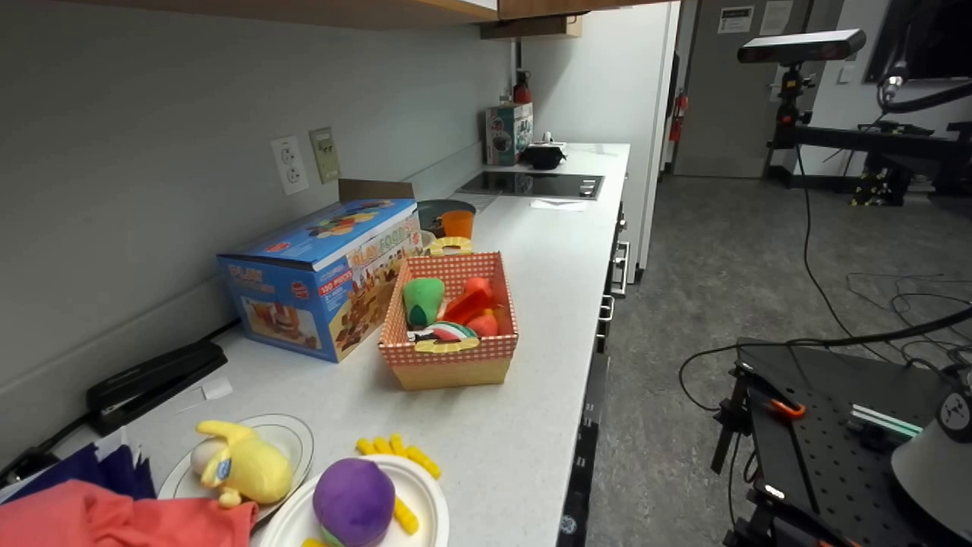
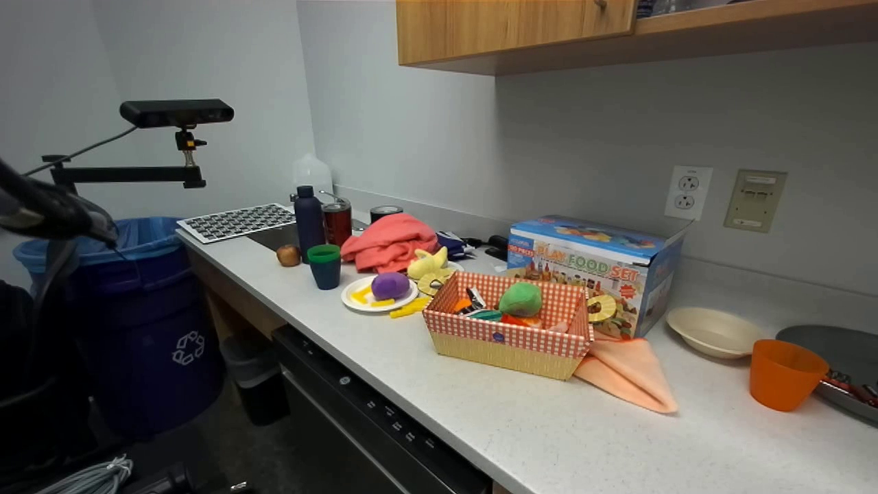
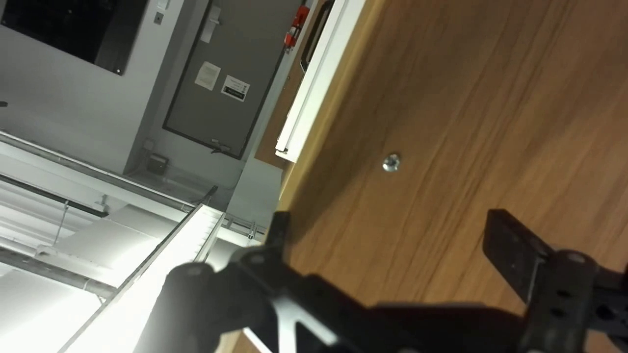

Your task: Open the right door of the cabinet above the blue box, take the pineapple plush toy out of the cabinet and place it in the basket

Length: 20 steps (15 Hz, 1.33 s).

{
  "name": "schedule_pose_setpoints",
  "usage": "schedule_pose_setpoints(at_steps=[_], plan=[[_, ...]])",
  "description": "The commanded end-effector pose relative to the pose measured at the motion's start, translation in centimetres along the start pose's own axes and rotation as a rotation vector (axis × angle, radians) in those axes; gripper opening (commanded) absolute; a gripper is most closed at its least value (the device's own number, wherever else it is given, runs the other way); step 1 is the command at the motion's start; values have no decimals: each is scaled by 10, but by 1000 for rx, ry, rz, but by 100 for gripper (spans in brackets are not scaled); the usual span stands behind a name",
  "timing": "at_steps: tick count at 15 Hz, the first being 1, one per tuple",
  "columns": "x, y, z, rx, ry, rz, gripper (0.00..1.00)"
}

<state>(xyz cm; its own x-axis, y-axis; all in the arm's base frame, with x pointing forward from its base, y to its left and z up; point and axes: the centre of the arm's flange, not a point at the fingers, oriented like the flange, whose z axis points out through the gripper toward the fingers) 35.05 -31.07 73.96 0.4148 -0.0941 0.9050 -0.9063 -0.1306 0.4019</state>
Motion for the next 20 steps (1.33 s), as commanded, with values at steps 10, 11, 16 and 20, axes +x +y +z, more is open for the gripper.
schedule_pose_setpoints(at_steps=[10,11,16,20], plan=[[8,-16,-31,13,80,-61,100],[11,-21,-40,39,88,-56,100],[25,-46,-87,198,131,-38,100],[37,-67,-111,406,165,41,100]])
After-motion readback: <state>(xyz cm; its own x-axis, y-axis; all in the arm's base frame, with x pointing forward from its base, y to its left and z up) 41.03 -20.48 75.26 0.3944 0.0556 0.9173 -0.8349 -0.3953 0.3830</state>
